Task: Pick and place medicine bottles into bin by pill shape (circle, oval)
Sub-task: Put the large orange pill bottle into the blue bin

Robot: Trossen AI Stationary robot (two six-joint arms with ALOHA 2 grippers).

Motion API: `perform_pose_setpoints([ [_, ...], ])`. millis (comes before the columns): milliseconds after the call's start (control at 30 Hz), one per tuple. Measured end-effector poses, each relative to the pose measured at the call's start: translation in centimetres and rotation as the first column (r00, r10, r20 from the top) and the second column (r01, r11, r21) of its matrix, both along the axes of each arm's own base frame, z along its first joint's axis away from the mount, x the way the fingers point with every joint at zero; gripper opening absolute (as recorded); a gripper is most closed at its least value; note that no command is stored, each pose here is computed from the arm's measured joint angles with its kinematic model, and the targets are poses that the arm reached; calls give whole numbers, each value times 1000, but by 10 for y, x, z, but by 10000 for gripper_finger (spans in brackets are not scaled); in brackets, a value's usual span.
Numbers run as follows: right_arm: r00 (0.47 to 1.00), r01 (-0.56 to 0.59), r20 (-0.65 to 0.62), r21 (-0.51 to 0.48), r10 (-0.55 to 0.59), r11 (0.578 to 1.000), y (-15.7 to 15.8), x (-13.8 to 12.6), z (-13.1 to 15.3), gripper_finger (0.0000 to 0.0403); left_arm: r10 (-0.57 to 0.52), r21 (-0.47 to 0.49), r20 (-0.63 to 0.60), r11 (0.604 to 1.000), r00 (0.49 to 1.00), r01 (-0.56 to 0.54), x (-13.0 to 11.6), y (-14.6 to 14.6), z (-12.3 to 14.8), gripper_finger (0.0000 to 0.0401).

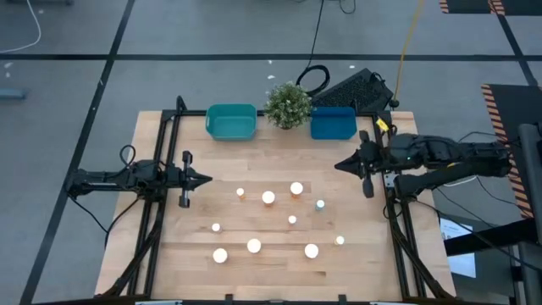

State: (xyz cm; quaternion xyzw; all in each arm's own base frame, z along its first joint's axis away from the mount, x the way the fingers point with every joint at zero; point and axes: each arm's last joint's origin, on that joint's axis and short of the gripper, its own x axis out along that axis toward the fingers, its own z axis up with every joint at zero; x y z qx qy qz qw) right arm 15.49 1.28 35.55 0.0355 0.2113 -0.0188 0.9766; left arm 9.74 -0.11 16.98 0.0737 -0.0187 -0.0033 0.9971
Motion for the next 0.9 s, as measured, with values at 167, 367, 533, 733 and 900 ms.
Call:
perform_pose_setpoints([
  [167, 1000, 4, -23, -9, -4, 1000, 9, 7, -15, 0, -2, -32, -1, 999, 1000, 2, 0, 0, 0, 3],
  [367, 999, -11, -46, -3, 11, 1000, 19, 8, -29, 0, -6, -136, -6, 991, 1000, 5, 0, 0, -1, 3],
  [533, 999, -13, -32, 26, 13, 1000, 23, 9, -32, 0, -19, -202, 53, 979, 998, 30, 0, 0, 7, 3],
  [733, 999, 47, -16, -19, -48, 999, 26, 13, -53, 0, -78, -225, -13, 972, 997, 73, 1, -4, 25, 3],
  [900, 998, 64, -16, -34, -65, 997, 26, 16, -66, 0, -62, -226, -141, 974, 988, 29, 7, -5, 53, 3],
])
